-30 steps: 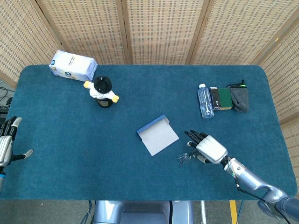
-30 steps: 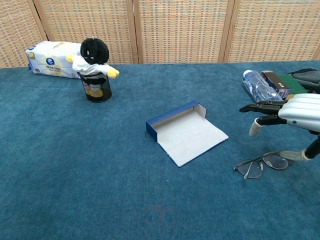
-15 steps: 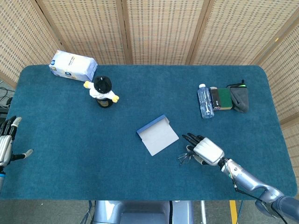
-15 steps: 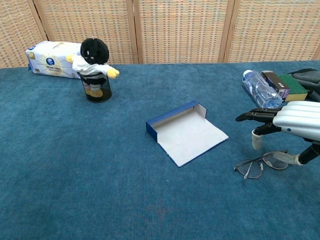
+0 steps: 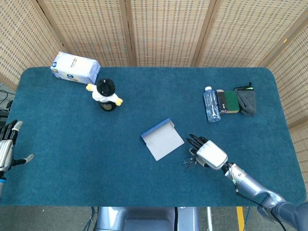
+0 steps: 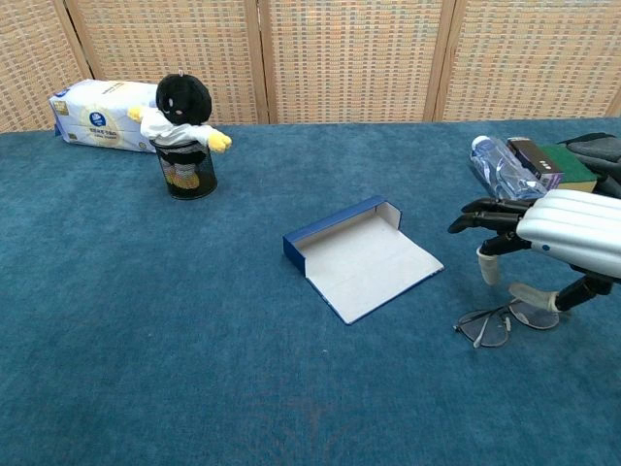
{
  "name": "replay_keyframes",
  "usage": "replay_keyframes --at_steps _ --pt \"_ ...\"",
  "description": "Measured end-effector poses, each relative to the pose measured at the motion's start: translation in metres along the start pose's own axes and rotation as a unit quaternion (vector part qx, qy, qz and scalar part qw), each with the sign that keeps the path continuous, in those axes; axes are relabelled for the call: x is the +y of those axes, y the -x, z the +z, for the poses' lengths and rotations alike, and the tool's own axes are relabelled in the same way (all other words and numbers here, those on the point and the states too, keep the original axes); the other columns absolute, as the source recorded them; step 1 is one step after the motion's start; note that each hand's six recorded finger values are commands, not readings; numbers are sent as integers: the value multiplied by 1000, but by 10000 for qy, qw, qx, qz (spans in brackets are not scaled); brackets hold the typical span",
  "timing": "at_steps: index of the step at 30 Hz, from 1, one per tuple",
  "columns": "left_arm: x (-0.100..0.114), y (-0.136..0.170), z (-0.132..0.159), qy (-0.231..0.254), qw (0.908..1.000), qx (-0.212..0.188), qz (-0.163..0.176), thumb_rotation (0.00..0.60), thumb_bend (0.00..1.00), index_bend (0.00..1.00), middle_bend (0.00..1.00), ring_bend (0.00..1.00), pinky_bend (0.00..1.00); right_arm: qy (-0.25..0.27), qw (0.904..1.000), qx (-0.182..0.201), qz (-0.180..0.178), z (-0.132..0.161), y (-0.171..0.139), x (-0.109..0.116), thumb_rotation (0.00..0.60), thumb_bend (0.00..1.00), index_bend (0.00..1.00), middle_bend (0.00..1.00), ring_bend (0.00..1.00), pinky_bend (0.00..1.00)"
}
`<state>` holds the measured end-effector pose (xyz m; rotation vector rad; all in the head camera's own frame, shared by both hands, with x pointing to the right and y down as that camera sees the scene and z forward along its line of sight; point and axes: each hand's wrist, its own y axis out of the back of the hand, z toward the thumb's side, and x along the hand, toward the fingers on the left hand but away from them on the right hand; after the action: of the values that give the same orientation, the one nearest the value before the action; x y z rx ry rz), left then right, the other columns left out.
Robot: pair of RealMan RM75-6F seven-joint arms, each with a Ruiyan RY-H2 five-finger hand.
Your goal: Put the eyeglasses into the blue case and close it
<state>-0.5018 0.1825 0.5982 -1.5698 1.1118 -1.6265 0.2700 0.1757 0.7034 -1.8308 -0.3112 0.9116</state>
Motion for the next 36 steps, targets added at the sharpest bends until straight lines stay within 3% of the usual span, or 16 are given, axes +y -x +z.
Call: replay_keyframes --at_steps 21,36 --pt "-3 -1 0 -26 10000 16 -46 600 0 0 0 0 0 -286 9995 104 -127 14 10 -23 600 569 477 140 71 268" --pt "-5 1 1 -40 10000 -20 -72 600 0 0 0 0 0 -272 9994 23 -212 12 10 -26 600 564 477 128 71 268"
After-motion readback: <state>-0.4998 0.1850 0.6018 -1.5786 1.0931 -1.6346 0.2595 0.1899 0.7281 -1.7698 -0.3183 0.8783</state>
